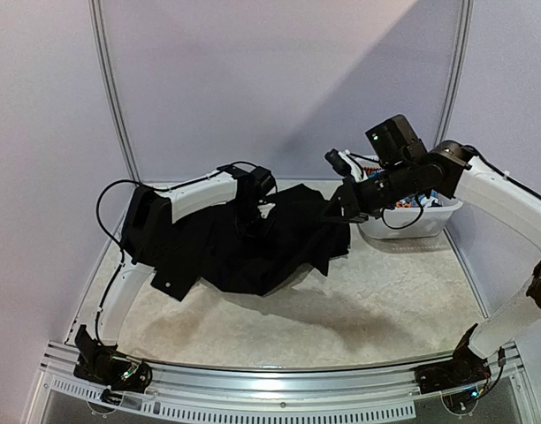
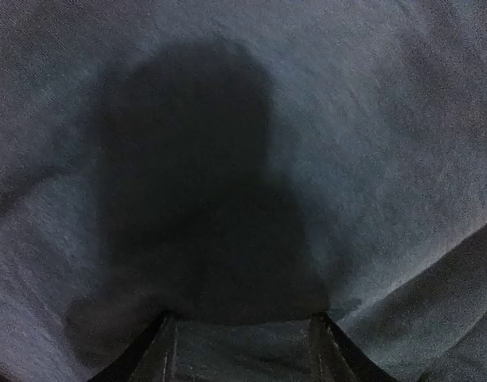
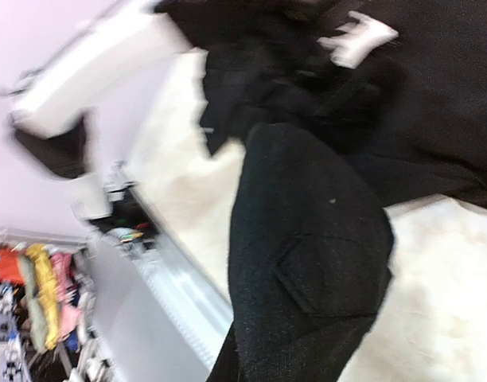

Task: Fold and stack the mixed laundry pile
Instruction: Smooth out the flattened shirt at the center of the board.

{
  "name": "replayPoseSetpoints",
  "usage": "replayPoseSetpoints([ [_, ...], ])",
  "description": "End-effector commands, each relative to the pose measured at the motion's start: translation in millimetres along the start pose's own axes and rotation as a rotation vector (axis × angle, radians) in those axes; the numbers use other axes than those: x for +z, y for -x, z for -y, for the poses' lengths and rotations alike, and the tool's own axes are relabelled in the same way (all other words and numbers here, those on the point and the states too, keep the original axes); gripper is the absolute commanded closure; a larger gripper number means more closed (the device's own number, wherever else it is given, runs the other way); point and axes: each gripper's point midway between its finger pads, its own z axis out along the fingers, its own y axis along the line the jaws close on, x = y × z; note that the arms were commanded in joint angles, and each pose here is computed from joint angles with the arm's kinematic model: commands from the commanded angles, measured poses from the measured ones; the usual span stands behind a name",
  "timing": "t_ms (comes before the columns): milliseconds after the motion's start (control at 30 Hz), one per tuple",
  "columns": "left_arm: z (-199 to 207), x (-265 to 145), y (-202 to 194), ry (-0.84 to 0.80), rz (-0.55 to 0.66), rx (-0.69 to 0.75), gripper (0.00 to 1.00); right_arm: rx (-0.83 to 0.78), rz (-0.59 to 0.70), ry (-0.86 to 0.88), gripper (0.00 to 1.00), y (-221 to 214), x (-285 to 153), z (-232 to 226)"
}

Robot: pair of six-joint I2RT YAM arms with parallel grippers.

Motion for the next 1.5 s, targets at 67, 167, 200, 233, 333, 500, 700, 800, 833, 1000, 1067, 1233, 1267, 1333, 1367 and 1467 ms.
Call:
replayPoseSetpoints([
  [67, -33.5, 25.6, 5.1, 0.040, -0.050, -0.062, 0.42, -0.115, 0.078, 0.373, 0.97, 13.4, -62.6, -111.8],
  [167, -38.2, 25.5, 9.5, 0.043, -0.042, -0.077, 0.42, -0.133, 0.092, 0.498, 0.97, 17.6, -77.6, -141.5],
  [200, -40.0, 23.8, 11.1, 0.042, -0.037, -0.085, 0.42, -0.126, 0.109, 0.514, 0.97, 21.0, -79.3, -144.7],
  [233, -41.7, 21.6, 11.3, 0.044, -0.036, -0.090, 0.42, -0.124, 0.126, 0.526, 0.96, 23.1, -80.8, -146.5],
  [333, -46.9, 10.0, 12.8, 0.052, -0.027, -0.099, 0.42, -0.070, 0.153, 0.475, 0.62, 27.5, -81.5, -138.1],
  [500, -39.9, -39.0, 21.2, 0.042, 0.047, -0.088, 0.38, -0.026, 0.172, -0.042, 0.41, 34.8, -56.9, -45.0],
  [700, -41.7, -112.7, 27.5, 0.046, 0.160, -0.106, 0.25, 0.037, 0.234, -0.504, 0.18, 49.8, -80.8, 37.6],
  [800, -50.7, -138.9, 22.9, 0.072, 0.180, -0.123, 0.20, 0.159, 0.170, -0.641, 0.09, 36.7, -83.2, 80.3],
  [833, -53.6, -145.6, 19.9, 0.081, 0.180, -0.128, 0.20, 0.200, 0.123, -0.660, 0.06, 27.2, -77.4, 92.5],
  [1000, -53.0, -166.2, -16.5, 0.118, 0.110, -0.094, 0.23, 0.294, -0.182, -0.677, 0.05, -28.2, -34.0, 123.7],
  [1067, -55.2, -166.3, -42.3, 0.155, 0.071, -0.079, 0.24, 0.271, -0.190, -0.602, 0.08, -29.8, -19.2, 118.4],
  [1233, -58.0, -170.1, -110.8, 0.127, 0.051, -0.163, 0.29, 0.109, -0.023, -0.406, 0.12, -0.5, -15.8, 88.4],
  [1267, -58.0, -166.5, -124.0, 0.116, 0.045, -0.191, 0.30, 0.059, -0.009, -0.378, 0.12, 2.7, -12.3, 85.3],
  [1333, -58.6, -153.7, -152.1, 0.093, 0.024, -0.261, 0.33, -0.010, 0.004, -0.351, 0.14, 8.5, -2.0, 84.2],
  [1367, -57.1, -148.3, -161.2, 0.069, 0.028, -0.291, 0.35, -0.054, 0.004, -0.347, 0.14, 11.9, 2.8, 84.4],
  [1467, -48.7, -124.5, -177.0, -0.023, 0.029, -0.364, 0.37, -0.111, -0.016, -0.376, 0.15, 19.9, 22.5, 96.2],
])
